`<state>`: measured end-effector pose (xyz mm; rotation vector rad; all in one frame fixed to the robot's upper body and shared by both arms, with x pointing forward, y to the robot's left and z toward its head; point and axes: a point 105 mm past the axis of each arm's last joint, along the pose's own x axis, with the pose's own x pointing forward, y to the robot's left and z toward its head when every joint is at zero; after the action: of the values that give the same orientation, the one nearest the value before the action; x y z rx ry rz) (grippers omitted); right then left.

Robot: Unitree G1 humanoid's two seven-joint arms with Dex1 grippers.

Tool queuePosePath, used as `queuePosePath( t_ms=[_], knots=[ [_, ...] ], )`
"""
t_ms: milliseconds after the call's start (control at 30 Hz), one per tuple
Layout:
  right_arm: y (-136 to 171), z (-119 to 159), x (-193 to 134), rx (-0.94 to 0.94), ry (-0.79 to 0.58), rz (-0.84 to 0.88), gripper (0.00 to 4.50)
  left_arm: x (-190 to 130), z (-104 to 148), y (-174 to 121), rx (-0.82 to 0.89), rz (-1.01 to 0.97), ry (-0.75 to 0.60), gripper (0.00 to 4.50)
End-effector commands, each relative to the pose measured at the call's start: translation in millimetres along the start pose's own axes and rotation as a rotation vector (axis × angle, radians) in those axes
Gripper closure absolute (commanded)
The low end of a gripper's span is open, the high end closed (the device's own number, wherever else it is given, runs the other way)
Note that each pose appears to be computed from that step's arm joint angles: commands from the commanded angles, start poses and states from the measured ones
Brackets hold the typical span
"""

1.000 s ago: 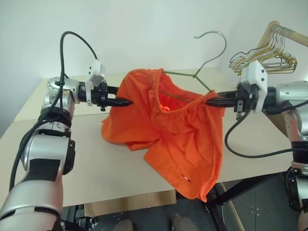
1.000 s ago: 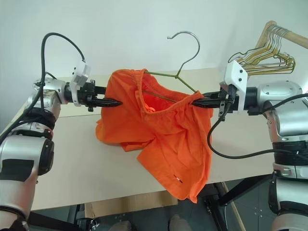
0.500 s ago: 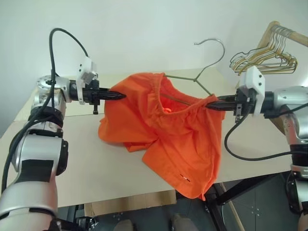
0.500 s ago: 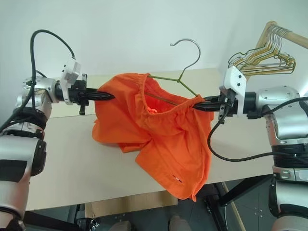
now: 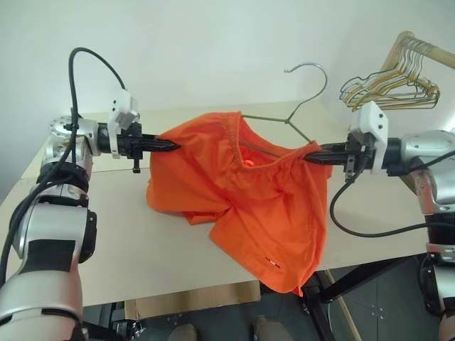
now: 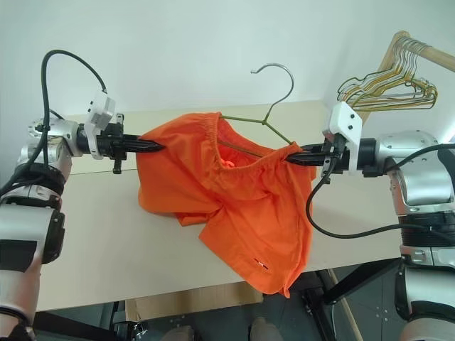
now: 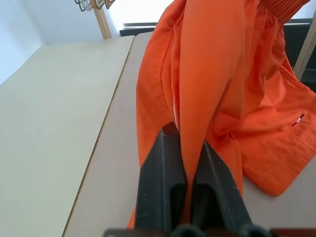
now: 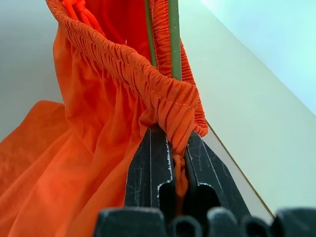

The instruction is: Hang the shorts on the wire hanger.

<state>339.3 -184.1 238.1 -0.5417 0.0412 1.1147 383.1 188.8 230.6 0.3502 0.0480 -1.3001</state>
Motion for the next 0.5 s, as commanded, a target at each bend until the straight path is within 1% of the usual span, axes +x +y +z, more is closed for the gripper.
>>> queuePosePath(
  t_ms=[33, 133, 233, 333, 433, 500],
  knots=[
    [-4.9, 12.4, -5.5, -0.049, -0.027, -0.031, 4.5, -5.8, 0.0, 0.1, 0.02, 0.014, -0.001, 4.48],
    [-2.7, 12.9, -1.6, -0.049, -0.032, -0.022, 4.5, -3.0, -6.1, -1.2, 0.004, 0.01, 0.004, 4.48],
    [-1.7, 14.3, -0.7, -0.048, -0.037, -0.018, 4.5, 0.1, -8.5, -3.9, 0.007, -0.007, 0.009, 3.86],
    [-3.8, 14.6, -1.8, -0.04, -0.038, -0.03, 4.5, -3.2, -8.5, -4.1, 0.024, -0.005, 0.028, 2.94],
    [-7.6, 12.0, -6.4, -0.024, -0.022, -0.057, 4.5, -16.4, -7.1, -3.7, 0.039, 0.014, 0.064, 2.04],
    [-10.1, 6.4, -9.6, -0.014, 0.009, -0.083, 4.5, -28.2, -0.2, -1.0, 0.064, 0.049, 0.052, 1.38]
  ],
)
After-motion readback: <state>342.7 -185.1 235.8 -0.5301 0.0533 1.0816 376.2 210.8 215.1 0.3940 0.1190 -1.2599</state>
